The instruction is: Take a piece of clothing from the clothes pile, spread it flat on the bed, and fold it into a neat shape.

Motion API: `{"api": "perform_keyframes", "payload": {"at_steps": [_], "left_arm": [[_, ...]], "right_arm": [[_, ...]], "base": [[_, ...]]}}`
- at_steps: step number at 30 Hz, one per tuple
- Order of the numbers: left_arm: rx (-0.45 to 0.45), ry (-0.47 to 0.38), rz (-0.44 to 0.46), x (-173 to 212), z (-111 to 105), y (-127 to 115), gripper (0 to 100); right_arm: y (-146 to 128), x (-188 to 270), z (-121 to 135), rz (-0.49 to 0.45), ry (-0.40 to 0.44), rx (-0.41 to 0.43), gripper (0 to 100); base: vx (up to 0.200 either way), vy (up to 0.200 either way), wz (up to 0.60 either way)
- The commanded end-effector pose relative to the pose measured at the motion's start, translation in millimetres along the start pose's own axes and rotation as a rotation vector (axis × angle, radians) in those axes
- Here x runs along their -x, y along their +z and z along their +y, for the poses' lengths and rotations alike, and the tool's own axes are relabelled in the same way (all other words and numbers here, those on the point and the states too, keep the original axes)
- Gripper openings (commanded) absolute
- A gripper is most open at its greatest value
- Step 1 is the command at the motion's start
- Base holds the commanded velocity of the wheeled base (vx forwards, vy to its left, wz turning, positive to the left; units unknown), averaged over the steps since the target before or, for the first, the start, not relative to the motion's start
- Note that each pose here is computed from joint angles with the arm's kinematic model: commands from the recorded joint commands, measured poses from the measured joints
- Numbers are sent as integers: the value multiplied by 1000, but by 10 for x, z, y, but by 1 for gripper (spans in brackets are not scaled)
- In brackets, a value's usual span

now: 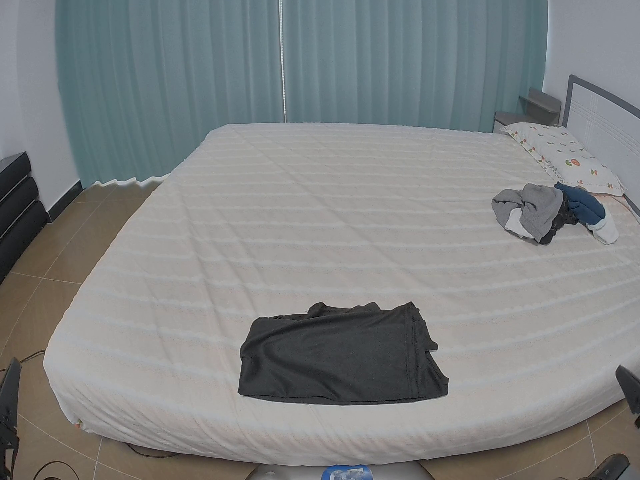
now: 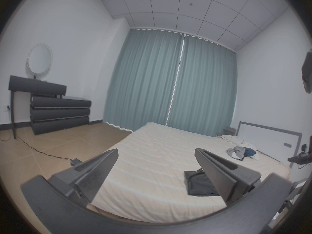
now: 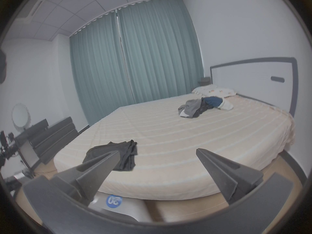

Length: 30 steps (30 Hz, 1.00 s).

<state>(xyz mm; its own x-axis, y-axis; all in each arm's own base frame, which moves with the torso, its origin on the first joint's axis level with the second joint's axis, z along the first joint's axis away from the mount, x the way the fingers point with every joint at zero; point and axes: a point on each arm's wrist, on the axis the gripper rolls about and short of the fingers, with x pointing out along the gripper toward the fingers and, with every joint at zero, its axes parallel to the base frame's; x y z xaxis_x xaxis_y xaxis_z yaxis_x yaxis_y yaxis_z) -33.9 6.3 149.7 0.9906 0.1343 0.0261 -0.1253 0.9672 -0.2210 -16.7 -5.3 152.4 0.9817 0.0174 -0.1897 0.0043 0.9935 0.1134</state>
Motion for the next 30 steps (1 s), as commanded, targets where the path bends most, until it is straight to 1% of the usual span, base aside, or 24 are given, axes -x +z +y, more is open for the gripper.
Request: {"api": "perform_keyframes", "payload": {"at_steps": [1,3,4,6,7,9,11,13,15,16,18,20,21,23,24,25,26,29,30], "left_arm": [[-22,51,-74,192,43,-173,100],[-45,60,-56,170,51,-219,100],[-45,60,-56,170,51,-219,100],[-75,70,-45,142,60,-268,100],[-78,82,-42,128,66,-291,100],[-79,112,-66,107,74,-305,100],[-79,122,-79,85,78,-326,100],[-102,137,-95,4,99,-452,100],[-158,143,-113,-77,125,-609,100],[-169,142,-146,-73,118,-574,100],[-162,133,-163,-69,113,-553,100],[-183,134,-151,-72,115,-567,100],[-192,130,-137,-74,117,-580,100],[-196,124,-78,-80,126,-640,100],[-186,117,-54,-82,130,-665,100],[-153,104,-43,-83,129,-676,100],[-128,89,-50,-83,125,-669,100],[-127,66,-47,-83,120,-670,100],[-136,44,-42,-83,115,-673,100]], "right_arm": [[-385,185,-11,-112,-70,39,100],[-453,223,-6,-150,-50,49,100],[-453,223,-6,-150,-50,49,100],[-493,185,-7,-142,-43,83,100],[-491,178,-8,-156,-44,86,100],[-507,135,-10,-182,-40,89,100],[-538,92,-14,-199,-40,93,100],[-679,-51,-32,-248,-39,139,100],[-647,-54,-25,-312,-27,168,100],[-626,-46,-21,-324,-25,171,100],[-657,-58,-26,-296,-30,175,100],[-694,-68,-28,-256,-17,149,100],[-691,-66,-25,-258,-5,129,100],[-692,-67,-18,-257,35,94,100],[-690,-65,-16,-256,44,77,100],[-690,-65,-16,-255,49,51,100],[-692,-66,-16,-253,52,23,100],[-692,-66,-16,-253,53,19,100],[-692,-66,-16,-253,51,19,100]], "base": [[0,0,0],[0,0,0],[0,0,0],[0,0,0],[0,0,0],[0,0,0],[0,0,0],[0,0,0],[0,0,0],[0,0,0],[0,0,0],[0,0,0],[0,0,0],[0,0,0],[0,0,0],[0,0,0],[0,0,0],[0,0,0],[0,0,0]]}}
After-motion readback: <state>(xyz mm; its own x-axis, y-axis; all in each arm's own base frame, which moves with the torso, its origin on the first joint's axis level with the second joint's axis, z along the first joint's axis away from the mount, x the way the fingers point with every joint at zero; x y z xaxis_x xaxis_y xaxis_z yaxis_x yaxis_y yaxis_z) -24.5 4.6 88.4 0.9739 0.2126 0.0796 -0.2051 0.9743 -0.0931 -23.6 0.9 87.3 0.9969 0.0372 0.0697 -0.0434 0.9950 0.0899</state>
